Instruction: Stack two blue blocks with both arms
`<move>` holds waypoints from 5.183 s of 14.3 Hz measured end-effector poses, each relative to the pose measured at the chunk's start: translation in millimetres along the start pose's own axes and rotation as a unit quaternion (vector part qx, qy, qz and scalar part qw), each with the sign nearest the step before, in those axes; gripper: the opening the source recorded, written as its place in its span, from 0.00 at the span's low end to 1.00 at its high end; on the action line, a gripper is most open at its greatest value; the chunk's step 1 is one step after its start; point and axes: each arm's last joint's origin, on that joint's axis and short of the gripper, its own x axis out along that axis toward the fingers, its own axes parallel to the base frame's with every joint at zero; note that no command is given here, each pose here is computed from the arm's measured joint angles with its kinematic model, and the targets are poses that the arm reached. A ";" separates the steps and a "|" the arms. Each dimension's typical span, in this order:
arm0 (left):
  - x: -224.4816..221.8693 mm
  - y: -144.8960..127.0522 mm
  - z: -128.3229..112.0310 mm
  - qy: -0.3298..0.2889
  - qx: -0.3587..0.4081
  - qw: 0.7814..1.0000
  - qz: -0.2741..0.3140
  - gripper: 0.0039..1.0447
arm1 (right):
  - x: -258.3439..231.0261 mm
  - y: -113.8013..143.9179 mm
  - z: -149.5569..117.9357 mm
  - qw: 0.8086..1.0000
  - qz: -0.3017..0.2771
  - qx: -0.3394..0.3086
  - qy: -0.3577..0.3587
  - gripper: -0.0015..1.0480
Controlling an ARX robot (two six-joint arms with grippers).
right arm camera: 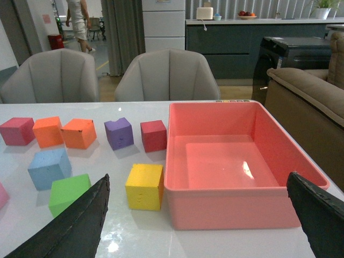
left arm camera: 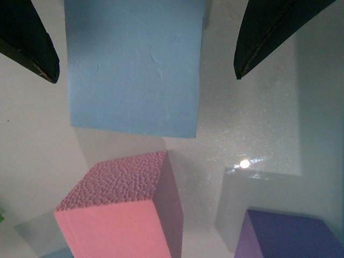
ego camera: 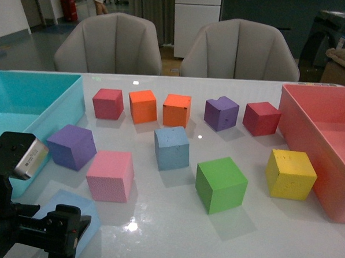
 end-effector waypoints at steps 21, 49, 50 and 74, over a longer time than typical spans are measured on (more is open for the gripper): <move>65.5 -132.4 136.1 -0.028 0.078 0.996 -0.012 0.37 | 0.0 0.0 0.0 1.000 0.000 0.000 0.000 0.94; -51.3 -133.5 189.3 -0.242 0.022 0.968 -0.055 0.94 | 0.0 0.0 0.0 1.000 0.000 0.000 0.000 0.94; -70.5 -126.4 182.2 -0.254 0.023 0.965 -0.054 0.94 | 0.0 0.0 0.0 1.000 0.000 0.000 0.000 0.94; -170.7 6.8 -4.9 -0.356 0.006 0.927 0.116 0.01 | 0.0 0.0 0.0 1.000 0.000 0.000 0.000 0.94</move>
